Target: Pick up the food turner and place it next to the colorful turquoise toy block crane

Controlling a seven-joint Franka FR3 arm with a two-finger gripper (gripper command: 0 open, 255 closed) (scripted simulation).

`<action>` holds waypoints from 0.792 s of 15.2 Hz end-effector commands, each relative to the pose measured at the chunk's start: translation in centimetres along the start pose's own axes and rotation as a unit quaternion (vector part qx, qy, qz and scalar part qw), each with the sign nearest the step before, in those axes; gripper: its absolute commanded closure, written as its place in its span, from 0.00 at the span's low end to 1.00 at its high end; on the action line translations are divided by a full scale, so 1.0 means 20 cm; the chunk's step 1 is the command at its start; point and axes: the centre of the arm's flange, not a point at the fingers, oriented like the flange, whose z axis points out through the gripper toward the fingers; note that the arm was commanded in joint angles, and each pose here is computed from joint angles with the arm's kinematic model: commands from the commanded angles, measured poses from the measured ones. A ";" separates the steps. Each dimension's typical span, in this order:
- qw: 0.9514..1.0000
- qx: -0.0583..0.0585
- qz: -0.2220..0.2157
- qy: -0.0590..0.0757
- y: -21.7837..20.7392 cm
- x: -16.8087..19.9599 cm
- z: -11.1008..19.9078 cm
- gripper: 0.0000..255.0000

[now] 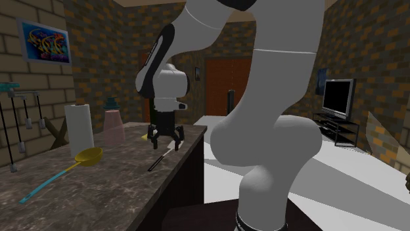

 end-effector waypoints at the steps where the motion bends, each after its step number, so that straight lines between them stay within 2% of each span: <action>1: 1.000 0.000 0.000 0.000 0.00 0.00 0.03 0.00; 8: 1.000 0.000 0.000 0.000 0.00 0.00 0.03 0.00; 9: 1.000 0.000 0.000 0.000 0.00 0.00 0.03 1.00; 12: 1.000 0.000 0.000 0.000 0.00 0.00 0.03 1.00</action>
